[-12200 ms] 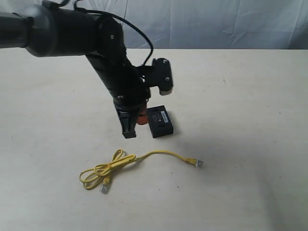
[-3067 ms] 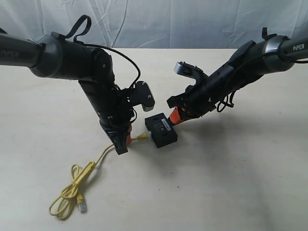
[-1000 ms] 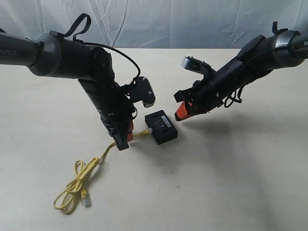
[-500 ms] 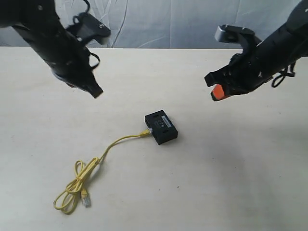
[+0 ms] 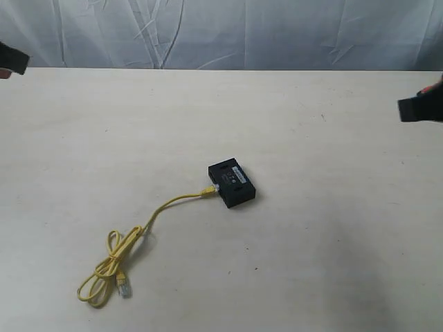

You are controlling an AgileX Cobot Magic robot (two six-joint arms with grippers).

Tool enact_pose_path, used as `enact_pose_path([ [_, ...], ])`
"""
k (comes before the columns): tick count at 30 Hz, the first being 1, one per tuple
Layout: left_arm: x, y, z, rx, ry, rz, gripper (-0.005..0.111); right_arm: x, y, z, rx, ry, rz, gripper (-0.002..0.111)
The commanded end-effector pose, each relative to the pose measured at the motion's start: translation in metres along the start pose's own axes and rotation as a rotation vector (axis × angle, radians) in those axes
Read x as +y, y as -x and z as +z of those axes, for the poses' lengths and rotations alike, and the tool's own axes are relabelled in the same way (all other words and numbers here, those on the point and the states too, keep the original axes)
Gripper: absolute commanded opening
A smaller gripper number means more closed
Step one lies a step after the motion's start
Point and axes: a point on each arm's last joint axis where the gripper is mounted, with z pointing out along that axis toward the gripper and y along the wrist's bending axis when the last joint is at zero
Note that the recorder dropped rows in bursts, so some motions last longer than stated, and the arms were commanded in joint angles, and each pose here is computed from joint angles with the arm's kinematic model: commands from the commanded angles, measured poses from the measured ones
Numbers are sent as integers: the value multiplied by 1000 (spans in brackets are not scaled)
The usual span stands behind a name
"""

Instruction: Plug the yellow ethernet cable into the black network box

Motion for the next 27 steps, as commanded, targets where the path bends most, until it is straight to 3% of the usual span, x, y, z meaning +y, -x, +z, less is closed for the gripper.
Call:
enact_pose_path([
  [1, -8, -29, -38, -179, 22, -32, 0, 2, -21, -43, -142, -35, -7, -1],
  [7, -17, -59, -69, -312, 32, -43, 0, 8, -61, -79, -275, -44, -6, -1],
  [13, -19, -66, -90, -391, 56, -18, 0, 12, -93, -91, -335, -53, -13, -1],
  [27, -20, -67, -95, -410, 59, -16, 0, 17, -102, -105, -388, -18, 4, -1],
])
